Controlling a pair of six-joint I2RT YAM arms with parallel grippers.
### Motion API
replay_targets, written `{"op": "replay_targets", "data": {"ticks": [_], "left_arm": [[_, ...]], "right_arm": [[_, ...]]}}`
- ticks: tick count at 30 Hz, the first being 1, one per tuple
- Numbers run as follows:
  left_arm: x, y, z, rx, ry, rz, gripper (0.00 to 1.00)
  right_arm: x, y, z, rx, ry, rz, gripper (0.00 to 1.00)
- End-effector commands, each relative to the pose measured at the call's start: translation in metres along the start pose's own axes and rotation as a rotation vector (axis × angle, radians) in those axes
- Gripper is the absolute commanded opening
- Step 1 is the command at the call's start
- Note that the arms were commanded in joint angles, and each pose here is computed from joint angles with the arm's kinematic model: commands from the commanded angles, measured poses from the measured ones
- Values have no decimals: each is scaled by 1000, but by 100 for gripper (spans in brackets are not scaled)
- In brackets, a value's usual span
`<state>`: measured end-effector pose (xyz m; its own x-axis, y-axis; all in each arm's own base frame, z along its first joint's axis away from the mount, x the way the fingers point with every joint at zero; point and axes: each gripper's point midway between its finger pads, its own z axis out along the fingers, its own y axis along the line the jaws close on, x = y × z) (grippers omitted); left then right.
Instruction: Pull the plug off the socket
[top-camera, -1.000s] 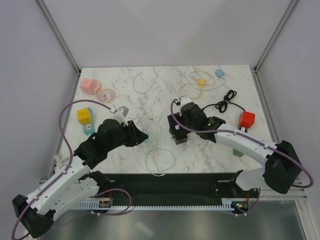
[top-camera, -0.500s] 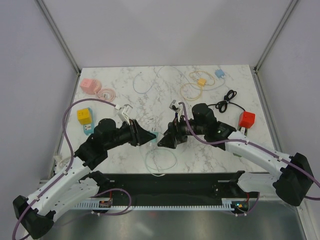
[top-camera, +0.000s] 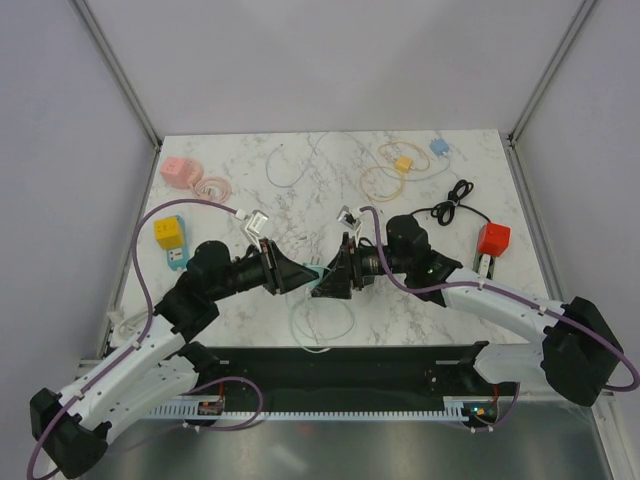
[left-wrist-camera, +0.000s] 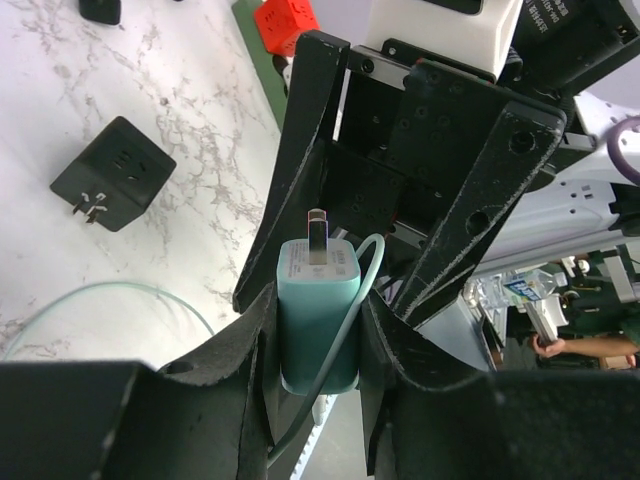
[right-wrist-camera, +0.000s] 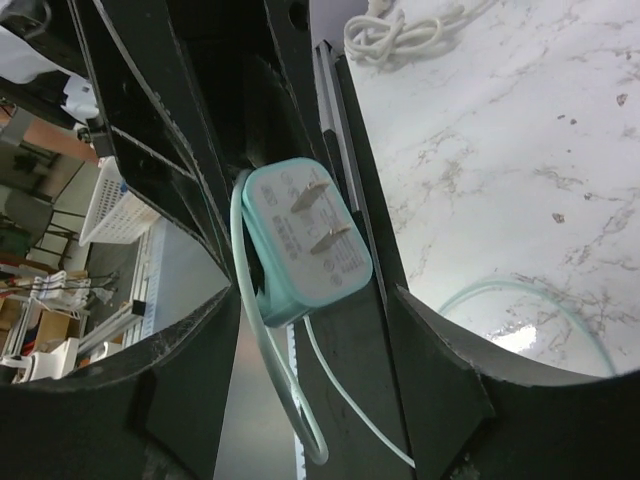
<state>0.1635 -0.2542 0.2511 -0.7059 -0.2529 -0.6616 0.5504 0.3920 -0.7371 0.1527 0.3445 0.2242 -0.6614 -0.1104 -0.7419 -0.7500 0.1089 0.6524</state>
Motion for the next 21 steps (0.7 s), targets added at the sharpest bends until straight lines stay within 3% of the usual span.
{"op": "replay_targets", "data": {"ticks": [1,9,10,12,14,15,17,18,21], "left_arm": [[-8,-22,-1,105,-27,5,2],[-6,-25,-2,129,-21,5,2],[-5,-24,-2,129,-18,3,2],[-5,-22,0,119,-12,-6,4],[-4,-17,2,91,-2,-21,20],[-5,-13,3,66,-10,-28,43],[-5,-8,2,33,-12,-39,61],[-6,-7,2,22,-14,-40,97],[-9,-4,0,-4,-30,-23,100]], "right_arm": [[-14,16,2,-77,-45,-40,67],[-19,25,5,-149,-87,-15,49],[-19,25,5,-153,-86,-7,44],[-19,26,5,-159,-86,1,19],[-18,23,6,-151,-82,7,0],[-17,21,7,-142,-79,11,0],[-16,17,7,-121,-80,15,0],[-17,16,8,-111,-81,15,0],[-14,1,10,-44,-72,30,0]]}}
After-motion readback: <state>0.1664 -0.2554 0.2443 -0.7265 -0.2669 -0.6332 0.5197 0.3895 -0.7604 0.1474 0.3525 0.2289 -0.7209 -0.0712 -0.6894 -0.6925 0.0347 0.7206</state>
